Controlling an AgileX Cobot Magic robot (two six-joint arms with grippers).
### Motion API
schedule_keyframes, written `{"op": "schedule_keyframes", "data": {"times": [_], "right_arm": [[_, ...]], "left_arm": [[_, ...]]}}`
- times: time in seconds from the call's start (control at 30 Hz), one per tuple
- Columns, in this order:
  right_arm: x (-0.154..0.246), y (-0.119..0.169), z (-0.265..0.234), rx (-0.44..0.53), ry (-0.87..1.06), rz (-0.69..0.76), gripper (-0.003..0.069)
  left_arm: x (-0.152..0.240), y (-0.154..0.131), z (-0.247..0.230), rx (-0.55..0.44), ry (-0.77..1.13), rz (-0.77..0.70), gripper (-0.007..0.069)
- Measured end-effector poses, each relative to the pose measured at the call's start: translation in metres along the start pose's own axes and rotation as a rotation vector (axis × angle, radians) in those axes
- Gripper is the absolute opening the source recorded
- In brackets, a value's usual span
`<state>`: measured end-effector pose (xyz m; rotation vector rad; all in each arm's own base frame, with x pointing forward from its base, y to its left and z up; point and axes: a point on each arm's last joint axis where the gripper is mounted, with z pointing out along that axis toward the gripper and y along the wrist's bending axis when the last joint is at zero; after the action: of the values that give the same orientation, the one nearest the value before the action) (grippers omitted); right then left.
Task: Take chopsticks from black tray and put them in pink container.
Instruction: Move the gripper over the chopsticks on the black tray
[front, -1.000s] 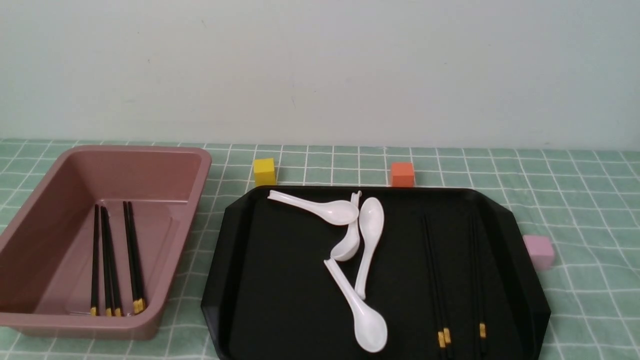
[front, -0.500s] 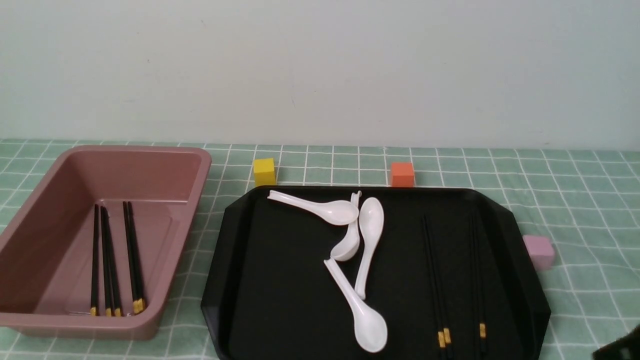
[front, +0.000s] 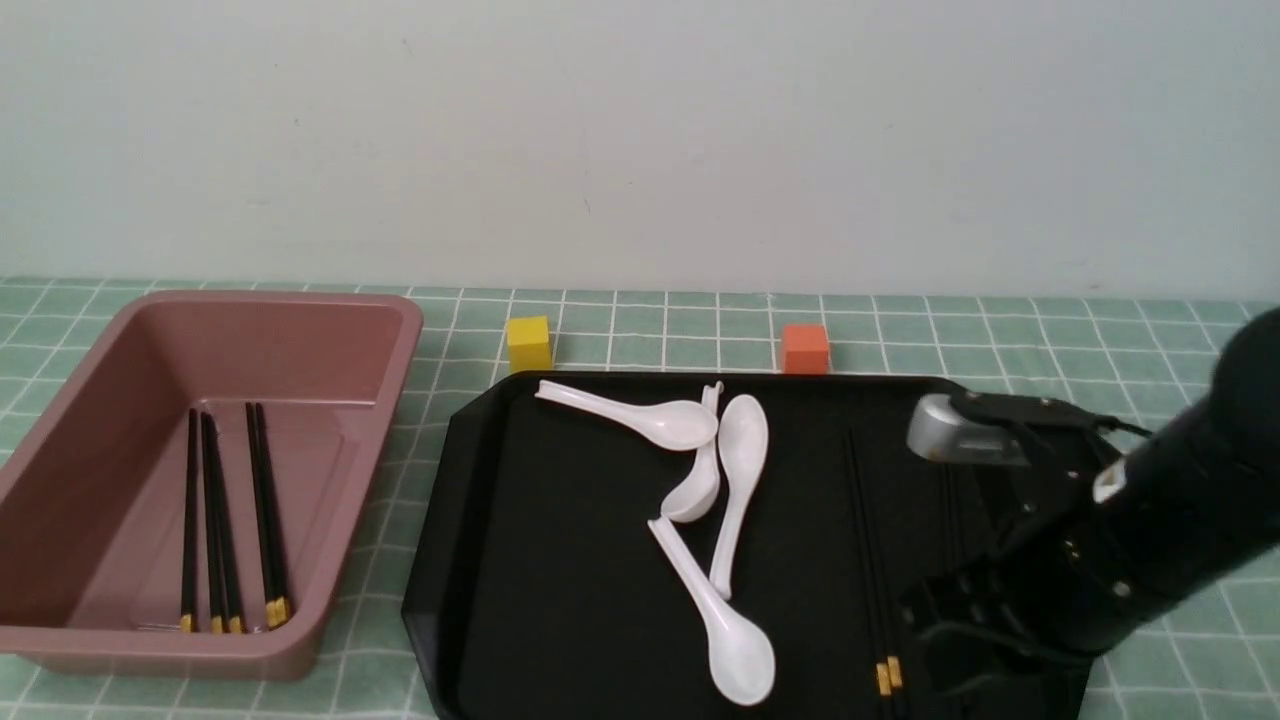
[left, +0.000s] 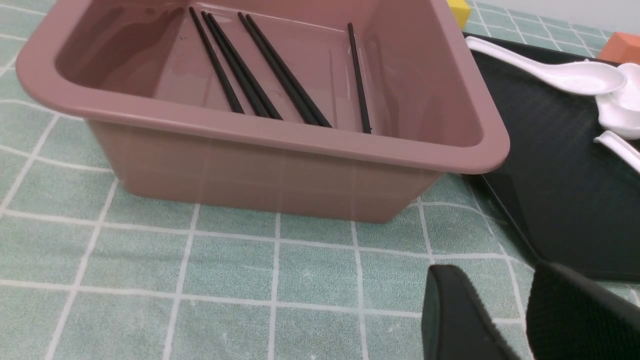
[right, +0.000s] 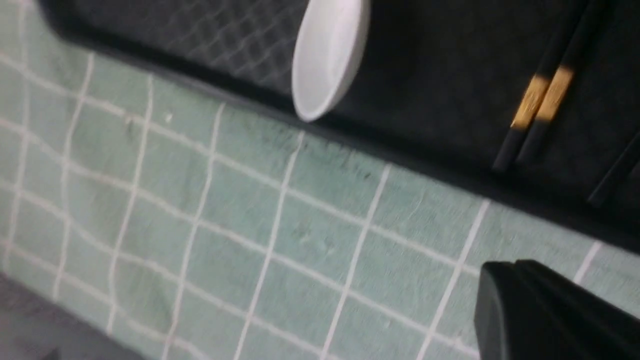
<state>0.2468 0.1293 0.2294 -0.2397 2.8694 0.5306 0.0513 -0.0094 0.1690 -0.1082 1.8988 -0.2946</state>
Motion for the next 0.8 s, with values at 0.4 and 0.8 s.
{"op": "schedule_keyframes", "data": {"times": [0.4,0.8], "right_arm": [[-0.050,0.013,0.057,0.244,0.026,0.075,0.0243],[-0.051,-0.001,0.103,0.304,0.127,0.077,0.0327]], "left_arm": [[0.000,0.000,0.000,0.000,0.000,0.000,0.0238],[0.000,0.000,0.000,0.000,0.000,0.000,0.0238]]}}
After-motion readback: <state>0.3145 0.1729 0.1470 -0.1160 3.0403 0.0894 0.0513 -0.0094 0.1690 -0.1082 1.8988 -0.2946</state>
